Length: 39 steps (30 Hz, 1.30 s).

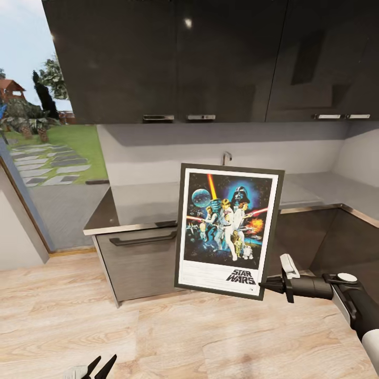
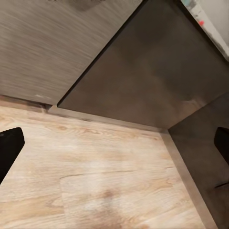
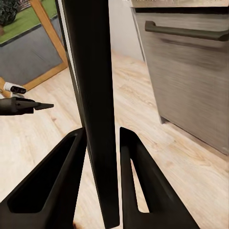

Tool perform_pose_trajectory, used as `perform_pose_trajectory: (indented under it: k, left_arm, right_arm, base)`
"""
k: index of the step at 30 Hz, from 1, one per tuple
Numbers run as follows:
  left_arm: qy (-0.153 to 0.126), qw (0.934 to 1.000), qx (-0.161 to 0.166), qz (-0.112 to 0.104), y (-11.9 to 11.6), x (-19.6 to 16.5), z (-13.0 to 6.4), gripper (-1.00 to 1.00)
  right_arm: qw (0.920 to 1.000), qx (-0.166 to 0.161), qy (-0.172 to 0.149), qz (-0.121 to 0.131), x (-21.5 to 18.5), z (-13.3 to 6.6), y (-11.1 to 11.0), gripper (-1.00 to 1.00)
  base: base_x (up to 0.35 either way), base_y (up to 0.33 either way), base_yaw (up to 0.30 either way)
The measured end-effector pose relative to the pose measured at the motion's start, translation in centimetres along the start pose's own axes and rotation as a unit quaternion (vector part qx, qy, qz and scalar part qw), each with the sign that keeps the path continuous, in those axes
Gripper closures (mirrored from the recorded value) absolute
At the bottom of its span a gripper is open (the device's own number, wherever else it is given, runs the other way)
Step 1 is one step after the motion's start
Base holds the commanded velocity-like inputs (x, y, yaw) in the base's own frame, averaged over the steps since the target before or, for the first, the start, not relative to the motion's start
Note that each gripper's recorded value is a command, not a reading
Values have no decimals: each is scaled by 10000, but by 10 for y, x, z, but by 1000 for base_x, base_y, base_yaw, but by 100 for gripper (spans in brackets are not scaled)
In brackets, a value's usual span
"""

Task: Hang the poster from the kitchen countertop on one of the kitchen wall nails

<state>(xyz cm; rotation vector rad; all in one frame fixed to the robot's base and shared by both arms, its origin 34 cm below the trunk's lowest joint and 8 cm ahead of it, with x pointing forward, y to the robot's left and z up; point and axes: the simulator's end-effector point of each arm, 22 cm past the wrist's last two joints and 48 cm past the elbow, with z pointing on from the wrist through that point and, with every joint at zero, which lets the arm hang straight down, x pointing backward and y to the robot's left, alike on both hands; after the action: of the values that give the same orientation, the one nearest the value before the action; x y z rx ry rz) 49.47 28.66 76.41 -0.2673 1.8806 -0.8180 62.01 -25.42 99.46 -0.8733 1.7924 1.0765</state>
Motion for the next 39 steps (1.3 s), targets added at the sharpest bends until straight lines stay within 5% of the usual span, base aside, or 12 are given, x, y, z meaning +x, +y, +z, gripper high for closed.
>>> perform_pose_trajectory:
  k: [39]
  left_arm:
    - [4, 10000, -3, -2, -25, -19, -20, -100]
  right_arm:
    - [10000, 3, -9, 0, -27, -14, 22, 100]
  base:
    - [0, 0, 0]
